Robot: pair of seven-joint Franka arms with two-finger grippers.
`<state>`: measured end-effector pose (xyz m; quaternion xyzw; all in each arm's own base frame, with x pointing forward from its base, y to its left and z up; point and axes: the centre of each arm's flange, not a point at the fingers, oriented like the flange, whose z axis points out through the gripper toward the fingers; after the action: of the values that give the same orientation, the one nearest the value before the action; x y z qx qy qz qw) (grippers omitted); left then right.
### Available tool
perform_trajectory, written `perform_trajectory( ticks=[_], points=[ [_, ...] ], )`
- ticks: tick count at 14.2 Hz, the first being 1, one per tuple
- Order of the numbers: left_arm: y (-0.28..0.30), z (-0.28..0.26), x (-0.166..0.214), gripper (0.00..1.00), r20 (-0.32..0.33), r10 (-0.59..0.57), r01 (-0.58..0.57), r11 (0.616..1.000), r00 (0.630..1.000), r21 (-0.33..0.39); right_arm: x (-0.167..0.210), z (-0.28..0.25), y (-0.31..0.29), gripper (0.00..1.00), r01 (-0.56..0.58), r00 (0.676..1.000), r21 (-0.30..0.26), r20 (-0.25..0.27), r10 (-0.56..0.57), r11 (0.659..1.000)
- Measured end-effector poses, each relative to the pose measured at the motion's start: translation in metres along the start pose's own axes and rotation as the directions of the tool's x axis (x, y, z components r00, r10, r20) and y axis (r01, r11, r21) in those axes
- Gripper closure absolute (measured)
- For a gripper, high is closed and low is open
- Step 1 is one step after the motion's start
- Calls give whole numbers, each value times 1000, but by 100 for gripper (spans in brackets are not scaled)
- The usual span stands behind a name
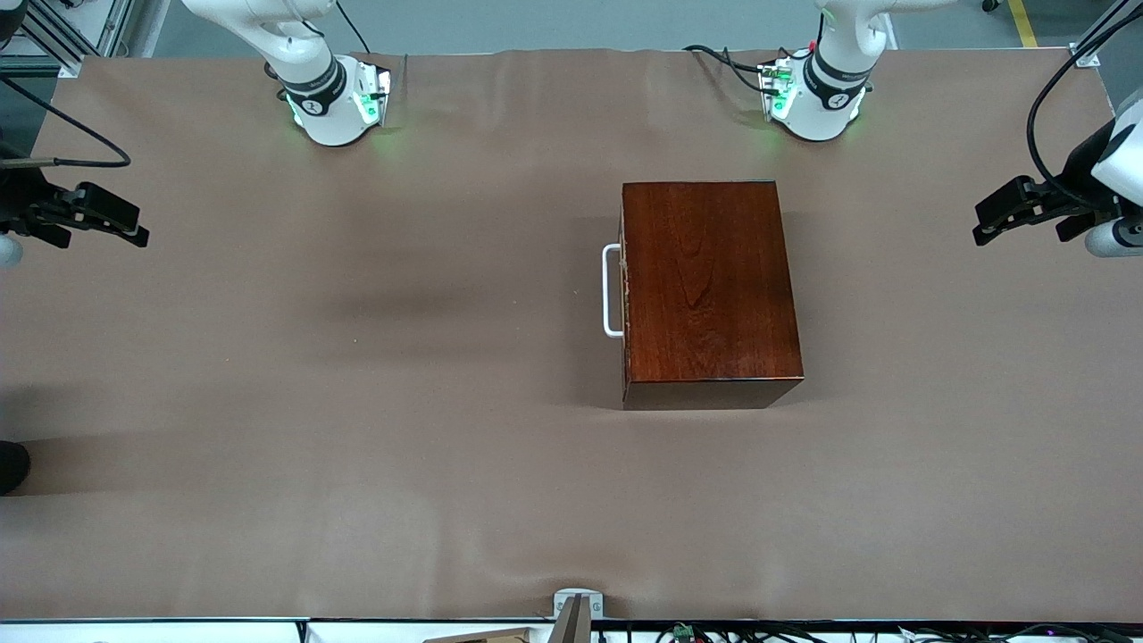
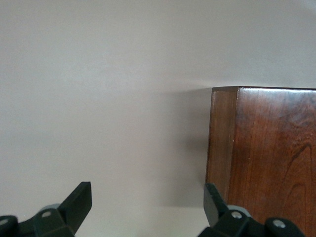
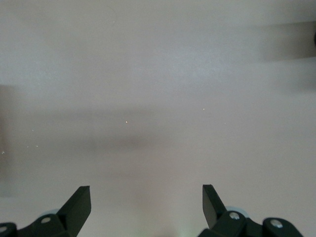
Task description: Open drawer, take yellow block, close drawer
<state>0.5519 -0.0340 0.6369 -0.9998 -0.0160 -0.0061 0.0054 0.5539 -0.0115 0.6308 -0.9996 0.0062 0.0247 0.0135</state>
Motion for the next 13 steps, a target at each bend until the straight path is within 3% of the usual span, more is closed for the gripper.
perform_trajectory(
  ticks=[13],
  points=[
    [5,2,6,0,-22,6,-7,1000,1000,-4,0,-1,5,0,-10,1000,0,-5,10,1000]
  ],
)
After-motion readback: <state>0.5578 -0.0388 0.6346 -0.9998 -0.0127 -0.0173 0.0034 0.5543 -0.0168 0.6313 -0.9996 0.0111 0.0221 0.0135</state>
